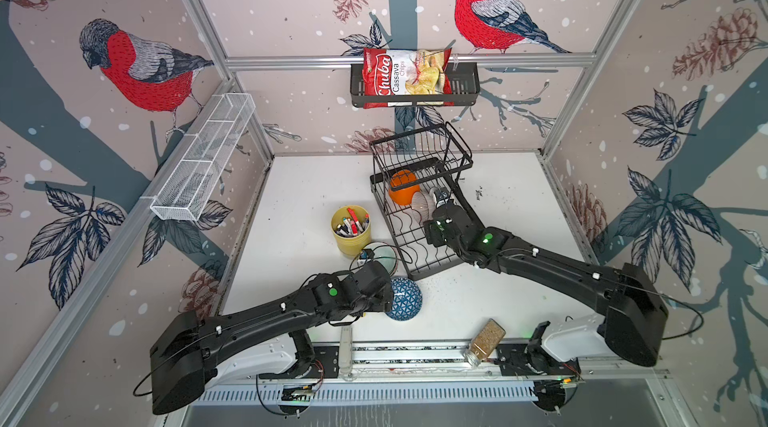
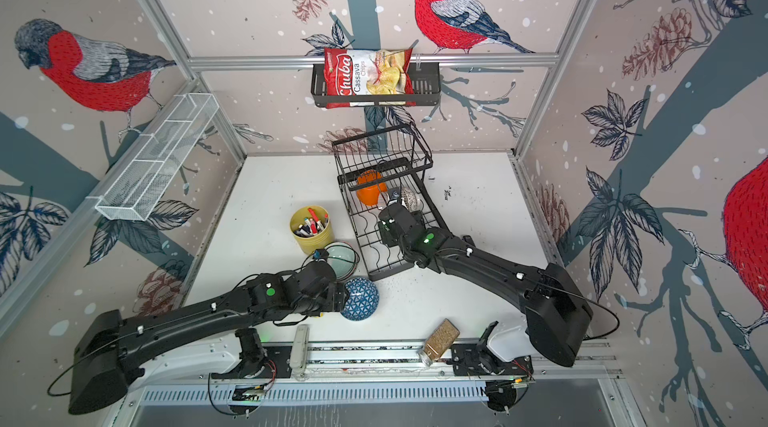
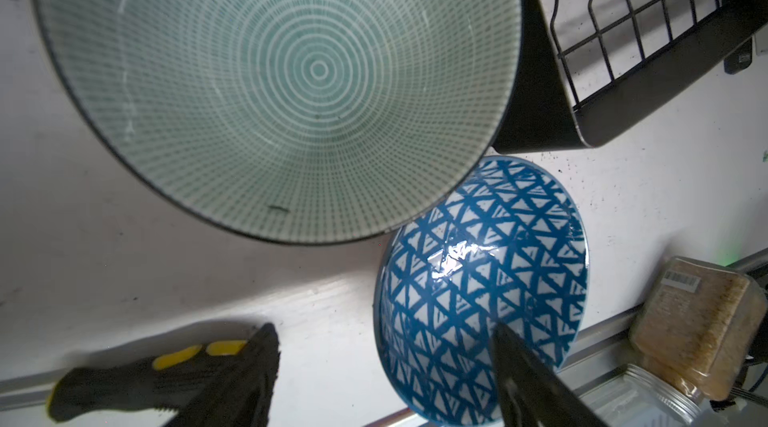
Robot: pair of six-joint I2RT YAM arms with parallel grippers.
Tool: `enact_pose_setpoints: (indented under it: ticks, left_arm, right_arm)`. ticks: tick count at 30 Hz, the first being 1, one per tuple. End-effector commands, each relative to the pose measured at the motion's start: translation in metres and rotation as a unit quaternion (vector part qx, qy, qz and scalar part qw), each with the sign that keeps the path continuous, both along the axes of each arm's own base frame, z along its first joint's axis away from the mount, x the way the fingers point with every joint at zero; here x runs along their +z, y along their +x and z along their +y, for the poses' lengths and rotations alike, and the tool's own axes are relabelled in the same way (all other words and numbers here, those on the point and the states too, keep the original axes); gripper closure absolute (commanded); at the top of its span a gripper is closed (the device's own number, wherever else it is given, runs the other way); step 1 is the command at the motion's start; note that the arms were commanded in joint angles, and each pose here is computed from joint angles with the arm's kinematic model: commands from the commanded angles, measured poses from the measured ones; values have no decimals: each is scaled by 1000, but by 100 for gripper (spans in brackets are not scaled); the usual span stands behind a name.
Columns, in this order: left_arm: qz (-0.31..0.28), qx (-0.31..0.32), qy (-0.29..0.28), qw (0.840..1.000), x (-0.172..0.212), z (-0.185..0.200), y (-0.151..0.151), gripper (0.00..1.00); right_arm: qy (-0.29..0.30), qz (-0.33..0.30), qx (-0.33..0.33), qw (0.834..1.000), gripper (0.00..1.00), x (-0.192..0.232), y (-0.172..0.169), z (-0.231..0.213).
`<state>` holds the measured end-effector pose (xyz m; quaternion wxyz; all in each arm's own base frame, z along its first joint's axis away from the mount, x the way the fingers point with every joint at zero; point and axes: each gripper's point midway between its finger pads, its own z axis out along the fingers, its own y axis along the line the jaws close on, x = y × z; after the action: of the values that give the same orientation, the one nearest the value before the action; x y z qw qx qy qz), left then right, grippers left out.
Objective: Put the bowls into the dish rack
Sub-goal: 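Grip the rim of the blue triangle-patterned bowl with the left gripper, then lift the blue bowl with the left gripper toward the rack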
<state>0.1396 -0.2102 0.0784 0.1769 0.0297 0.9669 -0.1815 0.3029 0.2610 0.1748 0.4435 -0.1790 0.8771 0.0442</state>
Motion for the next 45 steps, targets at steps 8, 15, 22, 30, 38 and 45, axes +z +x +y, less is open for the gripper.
enact_pose_setpoints:
  ticks: [8, 15, 22, 30, 38, 45]
  left_arm:
    - [15, -6, 37, 999, -15, -11, 0, 36]
    - [31, -19, 71, 997, -28, -16, 0, 66]
    - [36, -27, 89, 995, -34, -16, 1, 78]
    - [37, -32, 97, 994, -35, -13, 0, 96]
    - [27, -57, 110, 992, -30, -7, -2, 100]
    - [-13, -72, 80, 994, -1, -9, 1, 100]
  right_arm:
    - [19, -3, -16, 1000, 20, 1, 2, -6]
    - [20, -2, -21, 1000, 20, 1, 1, -11]
    - [16, -3, -22, 1000, 20, 3, 2, -13]
    - [11, 3, -21, 1000, 20, -2, 4, -12]
    - [5, 13, -19, 1000, 20, -6, 3, -11]
    - [17, 22, -13, 1000, 20, 0, -2, -10]
